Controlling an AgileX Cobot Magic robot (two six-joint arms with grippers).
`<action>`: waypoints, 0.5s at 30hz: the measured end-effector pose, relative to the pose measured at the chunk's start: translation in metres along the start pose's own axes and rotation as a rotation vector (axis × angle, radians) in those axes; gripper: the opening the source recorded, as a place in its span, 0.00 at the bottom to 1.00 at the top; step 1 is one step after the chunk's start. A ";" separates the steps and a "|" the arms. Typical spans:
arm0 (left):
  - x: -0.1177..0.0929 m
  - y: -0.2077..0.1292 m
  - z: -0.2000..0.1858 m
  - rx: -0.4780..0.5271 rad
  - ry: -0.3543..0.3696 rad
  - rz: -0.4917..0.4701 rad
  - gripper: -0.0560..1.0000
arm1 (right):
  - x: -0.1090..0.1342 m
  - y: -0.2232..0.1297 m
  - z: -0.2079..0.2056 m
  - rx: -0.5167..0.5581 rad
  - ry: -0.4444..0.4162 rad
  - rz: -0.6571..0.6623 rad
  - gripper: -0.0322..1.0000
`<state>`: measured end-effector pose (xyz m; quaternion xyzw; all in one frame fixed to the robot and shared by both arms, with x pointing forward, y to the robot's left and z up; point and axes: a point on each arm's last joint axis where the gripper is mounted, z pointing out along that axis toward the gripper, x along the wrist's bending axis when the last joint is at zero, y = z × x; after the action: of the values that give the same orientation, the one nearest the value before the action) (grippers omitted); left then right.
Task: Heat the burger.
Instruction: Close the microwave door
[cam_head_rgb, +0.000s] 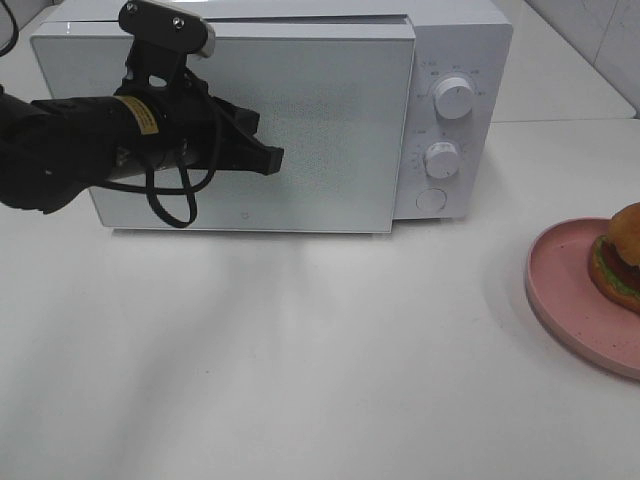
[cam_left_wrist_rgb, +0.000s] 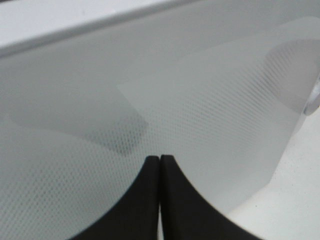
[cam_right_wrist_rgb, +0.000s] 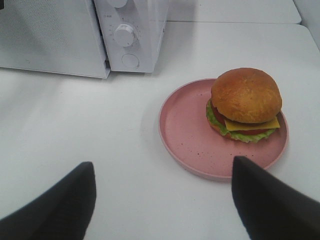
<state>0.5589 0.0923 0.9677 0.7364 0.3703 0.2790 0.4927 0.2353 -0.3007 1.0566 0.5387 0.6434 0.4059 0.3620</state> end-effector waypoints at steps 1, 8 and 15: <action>0.000 0.000 0.000 0.000 0.000 0.000 0.05 | 0.000 0.000 0.000 0.000 0.000 0.000 0.72; -0.004 0.007 0.018 0.030 -0.017 0.026 0.05 | 0.000 0.000 0.000 0.000 0.000 0.000 0.72; -0.009 0.008 0.036 0.127 -0.031 0.042 0.05 | 0.000 0.000 0.000 0.000 0.000 0.000 0.72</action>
<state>0.5839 0.0642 0.9619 0.7781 0.3641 0.2536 0.4446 0.2353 -0.3007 1.0566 0.5387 0.6434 0.4059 0.3620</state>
